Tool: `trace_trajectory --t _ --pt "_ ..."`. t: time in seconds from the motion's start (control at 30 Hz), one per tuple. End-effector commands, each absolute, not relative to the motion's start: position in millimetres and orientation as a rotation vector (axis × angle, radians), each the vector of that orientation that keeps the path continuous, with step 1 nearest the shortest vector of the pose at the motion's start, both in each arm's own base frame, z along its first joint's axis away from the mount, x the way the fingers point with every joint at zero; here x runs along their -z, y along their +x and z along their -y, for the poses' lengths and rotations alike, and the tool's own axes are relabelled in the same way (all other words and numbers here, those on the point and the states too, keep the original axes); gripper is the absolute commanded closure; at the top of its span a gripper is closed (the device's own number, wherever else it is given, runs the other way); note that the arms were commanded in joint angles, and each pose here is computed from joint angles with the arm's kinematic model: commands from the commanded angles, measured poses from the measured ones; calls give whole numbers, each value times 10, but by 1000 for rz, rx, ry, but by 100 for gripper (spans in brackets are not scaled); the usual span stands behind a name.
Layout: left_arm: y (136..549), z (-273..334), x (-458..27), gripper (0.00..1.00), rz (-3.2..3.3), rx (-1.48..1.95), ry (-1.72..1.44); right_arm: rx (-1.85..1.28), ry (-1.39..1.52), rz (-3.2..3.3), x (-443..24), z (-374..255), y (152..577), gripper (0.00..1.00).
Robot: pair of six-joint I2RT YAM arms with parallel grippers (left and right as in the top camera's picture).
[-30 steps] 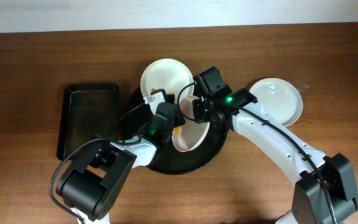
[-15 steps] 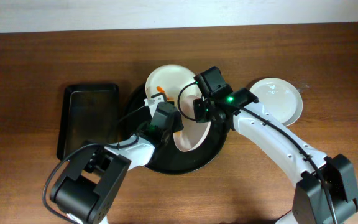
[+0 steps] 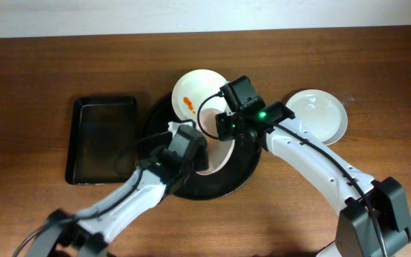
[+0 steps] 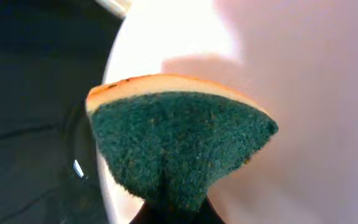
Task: Clean dirty plates on tray and stack at the side
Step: 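Carry the plate with the right gripper to the plate at right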
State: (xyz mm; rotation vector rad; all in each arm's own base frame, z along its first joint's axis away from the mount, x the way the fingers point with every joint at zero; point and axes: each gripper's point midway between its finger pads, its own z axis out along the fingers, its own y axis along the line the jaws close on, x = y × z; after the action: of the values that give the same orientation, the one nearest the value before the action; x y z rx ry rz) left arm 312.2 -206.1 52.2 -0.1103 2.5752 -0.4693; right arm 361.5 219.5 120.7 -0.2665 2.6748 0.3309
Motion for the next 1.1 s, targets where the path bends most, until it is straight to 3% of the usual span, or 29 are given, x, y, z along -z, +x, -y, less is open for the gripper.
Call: trace_trajectory --t 0.0,0.13,0.27,0.4,0.63,0.87,1.07 --pt "3130 1750 -733 100 -2509 255 -71 -387 -284 -2640 -1361 -2298 3622 96" --pt "3166 1427 -1160 100 -2370 108 -117 -172 -247 -2629 -1431 -1932 3768 96" --pt "3108 1306 -1584 100 -2268 169 -162 27 -318 -2510 -1995 -1695 4021 96" --pt "3018 1157 -1436 100 -2361 164 -187 292 -424 -2429 -2571 -1577 3921 96" --pt "3016 1053 -1340 100 -2443 311 -256 557 -577 -2330 -2636 -1861 3593 96" --pt "3000 1076 -1333 100 -2452 325 -247 471 -420 -2392 -2578 -1804 3594 96" --pt "2951 1147 -1310 100 -2480 372 -216 -144 -182 -2698 -2275 -1279 3829 96"
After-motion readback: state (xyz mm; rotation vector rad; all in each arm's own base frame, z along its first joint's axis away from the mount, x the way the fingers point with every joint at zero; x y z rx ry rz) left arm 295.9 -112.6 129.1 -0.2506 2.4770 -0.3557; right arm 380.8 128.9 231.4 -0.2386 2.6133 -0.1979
